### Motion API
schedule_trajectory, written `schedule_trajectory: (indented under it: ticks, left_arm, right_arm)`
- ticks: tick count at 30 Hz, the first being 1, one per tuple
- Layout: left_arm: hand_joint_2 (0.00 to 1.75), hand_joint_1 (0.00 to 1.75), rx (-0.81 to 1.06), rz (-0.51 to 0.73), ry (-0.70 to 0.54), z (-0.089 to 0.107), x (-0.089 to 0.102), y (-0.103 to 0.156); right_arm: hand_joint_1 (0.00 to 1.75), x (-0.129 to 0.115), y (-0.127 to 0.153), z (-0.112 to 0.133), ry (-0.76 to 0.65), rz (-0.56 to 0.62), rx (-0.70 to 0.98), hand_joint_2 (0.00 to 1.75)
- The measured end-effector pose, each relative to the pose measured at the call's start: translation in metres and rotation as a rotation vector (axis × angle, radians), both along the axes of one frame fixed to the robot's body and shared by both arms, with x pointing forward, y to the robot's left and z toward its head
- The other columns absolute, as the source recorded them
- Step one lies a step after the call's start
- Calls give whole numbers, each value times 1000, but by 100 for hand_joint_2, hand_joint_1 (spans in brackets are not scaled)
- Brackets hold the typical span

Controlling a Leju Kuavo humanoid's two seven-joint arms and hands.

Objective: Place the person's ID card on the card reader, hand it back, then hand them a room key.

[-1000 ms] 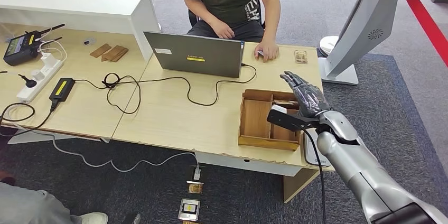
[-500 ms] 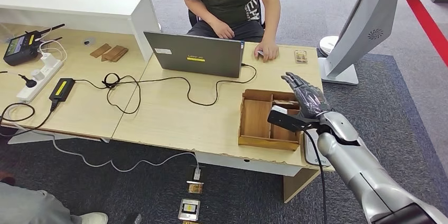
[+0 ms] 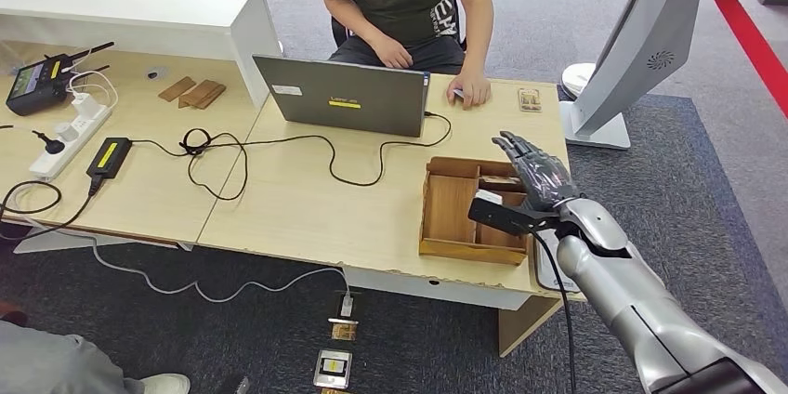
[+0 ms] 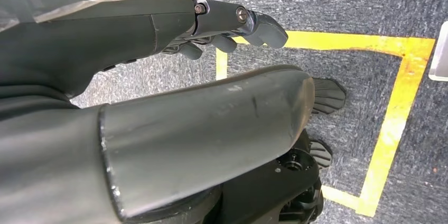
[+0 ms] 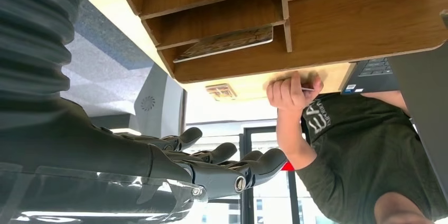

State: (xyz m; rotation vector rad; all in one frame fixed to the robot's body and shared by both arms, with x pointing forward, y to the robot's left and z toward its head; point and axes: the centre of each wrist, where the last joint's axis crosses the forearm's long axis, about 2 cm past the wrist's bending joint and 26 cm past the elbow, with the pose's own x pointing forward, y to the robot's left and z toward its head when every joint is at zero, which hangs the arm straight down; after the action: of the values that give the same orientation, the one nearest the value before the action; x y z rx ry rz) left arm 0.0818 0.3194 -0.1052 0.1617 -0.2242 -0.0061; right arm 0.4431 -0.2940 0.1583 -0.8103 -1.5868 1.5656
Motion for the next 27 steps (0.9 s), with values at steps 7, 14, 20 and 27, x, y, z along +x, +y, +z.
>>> schedule_trajectory:
  ticks: [7,14,20,27]
  left_arm:
    - [0,0,-2,1,-4,0,0,0]
    - [0,0,-10,-4,-13,0,0,0]
    - [0,0,-19,-8,-23,0,0,0]
    - [0,0,-22,-11,-25,0,0,0]
  right_arm:
    - [0,0,1,0,1,1,-4,175]
    - [63,0,-1,-2,16,-8,-12,175]
    - [175,-1,-2,-2,17,-13,-33,175]
    - [175,-1,-6,-3,13,-12,-58,175]
